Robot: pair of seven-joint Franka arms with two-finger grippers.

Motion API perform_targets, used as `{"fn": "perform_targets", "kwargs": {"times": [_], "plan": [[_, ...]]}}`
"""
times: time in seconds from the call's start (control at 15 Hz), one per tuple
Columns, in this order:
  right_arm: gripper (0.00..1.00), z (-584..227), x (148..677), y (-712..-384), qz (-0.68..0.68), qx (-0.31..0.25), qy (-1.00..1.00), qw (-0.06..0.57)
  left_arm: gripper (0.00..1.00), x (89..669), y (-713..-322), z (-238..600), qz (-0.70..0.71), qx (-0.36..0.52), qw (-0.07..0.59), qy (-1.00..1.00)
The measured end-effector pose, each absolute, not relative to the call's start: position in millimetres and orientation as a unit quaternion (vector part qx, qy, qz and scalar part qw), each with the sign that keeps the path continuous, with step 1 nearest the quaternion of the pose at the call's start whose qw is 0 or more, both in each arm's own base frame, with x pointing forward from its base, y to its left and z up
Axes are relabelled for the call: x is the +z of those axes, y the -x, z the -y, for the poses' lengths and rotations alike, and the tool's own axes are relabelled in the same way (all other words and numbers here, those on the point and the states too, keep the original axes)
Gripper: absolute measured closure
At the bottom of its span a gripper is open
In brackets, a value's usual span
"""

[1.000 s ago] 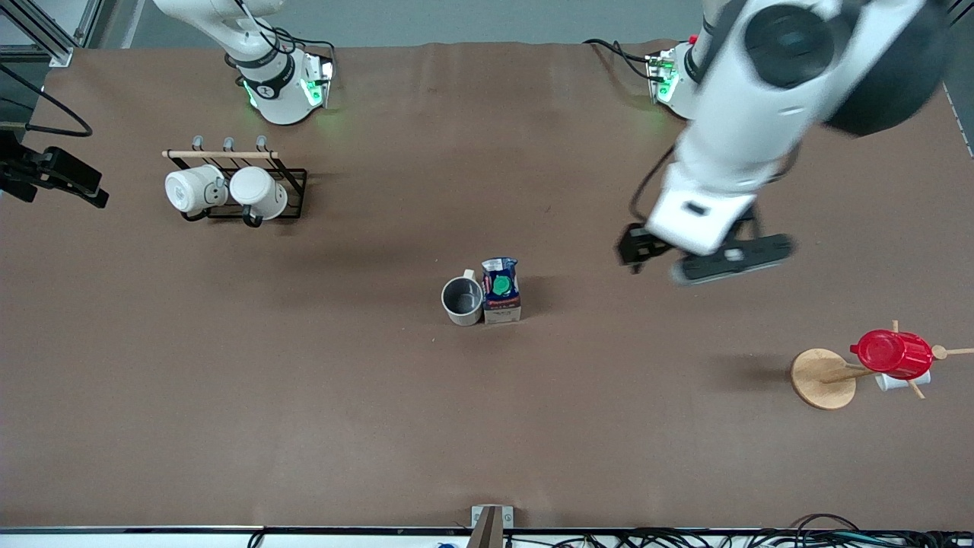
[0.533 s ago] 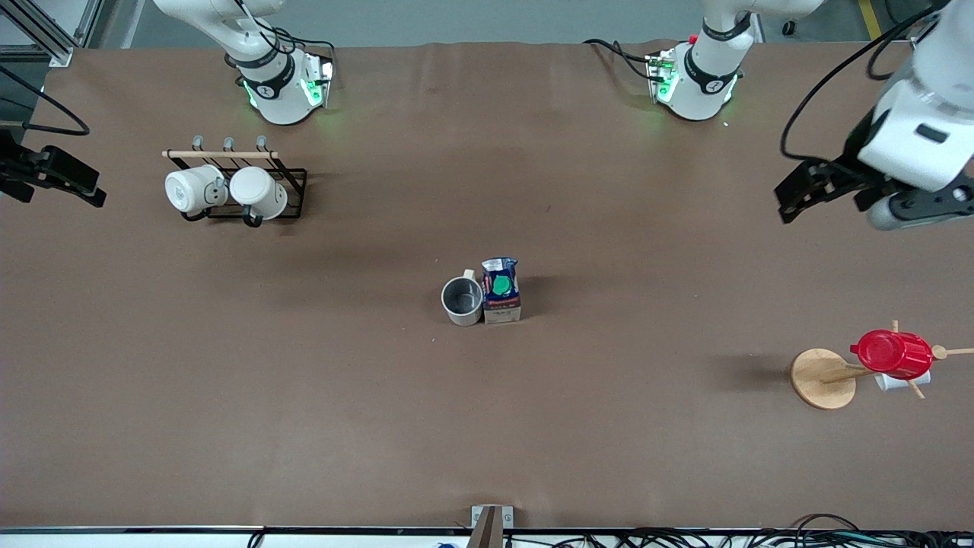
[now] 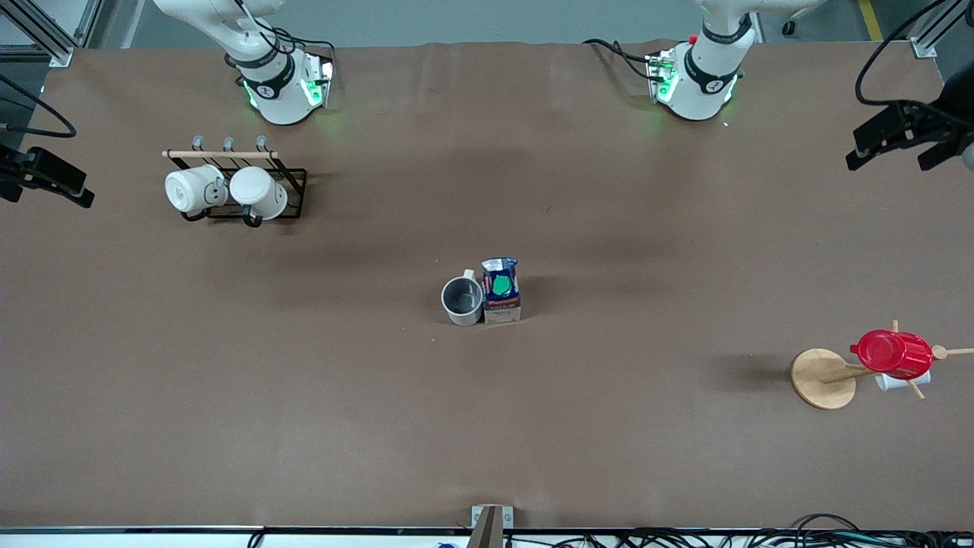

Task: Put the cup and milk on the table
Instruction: 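Open the left gripper and raise it away from the milk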

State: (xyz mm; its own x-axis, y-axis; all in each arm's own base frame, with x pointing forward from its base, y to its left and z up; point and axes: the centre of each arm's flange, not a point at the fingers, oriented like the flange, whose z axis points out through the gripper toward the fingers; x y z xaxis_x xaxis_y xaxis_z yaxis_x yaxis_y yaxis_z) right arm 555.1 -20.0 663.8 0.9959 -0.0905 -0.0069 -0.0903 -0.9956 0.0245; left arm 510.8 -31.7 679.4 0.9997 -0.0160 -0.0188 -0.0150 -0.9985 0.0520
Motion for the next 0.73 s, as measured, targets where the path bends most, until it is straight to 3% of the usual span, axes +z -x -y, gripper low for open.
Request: {"fn": "perform_targets", "kwargs": {"times": [0.33,0.73], "plan": [[0.00,20.1,663.5,-554.9,0.045,-0.005,-0.999,0.012,0.00,671.0,-470.8,78.1,0.043,-0.020,0.007,-0.999],[0.00,20.1,663.4,-554.7,0.045,-0.006,-0.999,0.012,0.00,666.7,-472.6,74.4,0.041,-0.015,0.007,-0.999]]}}
